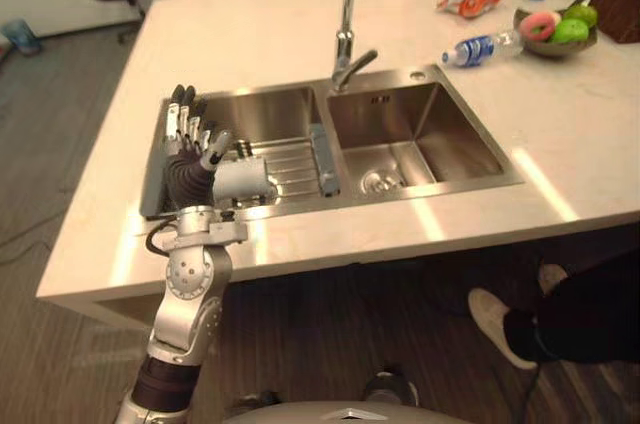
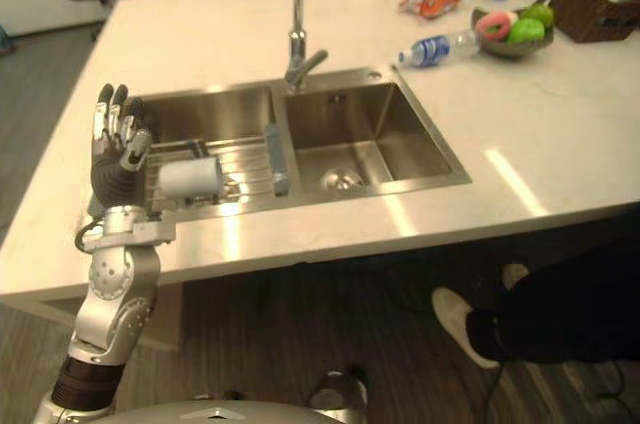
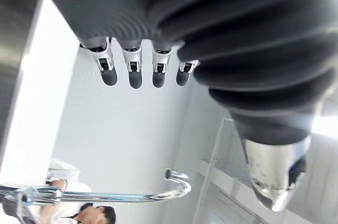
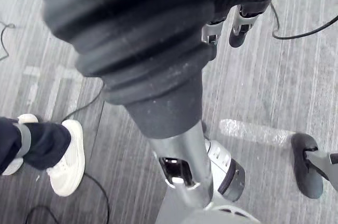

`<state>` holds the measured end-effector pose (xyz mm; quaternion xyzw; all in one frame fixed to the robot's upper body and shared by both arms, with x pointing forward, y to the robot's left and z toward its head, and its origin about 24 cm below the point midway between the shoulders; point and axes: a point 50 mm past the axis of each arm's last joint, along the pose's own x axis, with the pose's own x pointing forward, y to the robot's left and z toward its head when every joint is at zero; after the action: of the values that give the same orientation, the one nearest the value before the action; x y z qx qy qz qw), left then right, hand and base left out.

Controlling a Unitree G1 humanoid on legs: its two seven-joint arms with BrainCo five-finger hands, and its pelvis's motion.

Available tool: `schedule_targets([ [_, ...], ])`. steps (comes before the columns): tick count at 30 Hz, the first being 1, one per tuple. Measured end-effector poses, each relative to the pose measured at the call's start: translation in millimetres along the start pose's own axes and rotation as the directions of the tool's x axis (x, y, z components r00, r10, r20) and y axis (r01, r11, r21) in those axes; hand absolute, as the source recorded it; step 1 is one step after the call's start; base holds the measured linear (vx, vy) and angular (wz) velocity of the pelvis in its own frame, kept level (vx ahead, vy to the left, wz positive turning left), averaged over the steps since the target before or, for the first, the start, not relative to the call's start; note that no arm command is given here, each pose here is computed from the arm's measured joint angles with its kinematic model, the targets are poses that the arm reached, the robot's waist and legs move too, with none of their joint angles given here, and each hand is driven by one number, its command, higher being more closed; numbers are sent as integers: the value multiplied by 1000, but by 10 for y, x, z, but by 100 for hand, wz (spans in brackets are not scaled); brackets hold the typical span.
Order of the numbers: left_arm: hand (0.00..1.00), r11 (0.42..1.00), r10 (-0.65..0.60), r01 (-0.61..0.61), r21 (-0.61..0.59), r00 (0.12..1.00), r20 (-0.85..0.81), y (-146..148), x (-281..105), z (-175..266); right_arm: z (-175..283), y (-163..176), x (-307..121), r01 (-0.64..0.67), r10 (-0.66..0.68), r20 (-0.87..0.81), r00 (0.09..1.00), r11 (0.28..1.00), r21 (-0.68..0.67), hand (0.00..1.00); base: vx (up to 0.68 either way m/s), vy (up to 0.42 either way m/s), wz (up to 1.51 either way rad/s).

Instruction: Walk over to the sink, pick up the cup, carry it to the dishwasher, place the cup inside the dishwasher, then close the dishwasher door

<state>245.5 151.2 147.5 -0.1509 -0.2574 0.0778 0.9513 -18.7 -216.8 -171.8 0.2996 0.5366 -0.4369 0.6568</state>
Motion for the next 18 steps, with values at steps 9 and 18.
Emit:
schedule_targets([
  [9,0,998,40,-41,37,999,21,47,84,-56,-365,-284,-82,15,-7,-76,997,995,102,0,76,-38,16],
  [18,0,981,61,-52,188,997,-42,4,7,-225,-134,-17,-38,-98,99,-44,994,995,10,0,35,-54,25],
])
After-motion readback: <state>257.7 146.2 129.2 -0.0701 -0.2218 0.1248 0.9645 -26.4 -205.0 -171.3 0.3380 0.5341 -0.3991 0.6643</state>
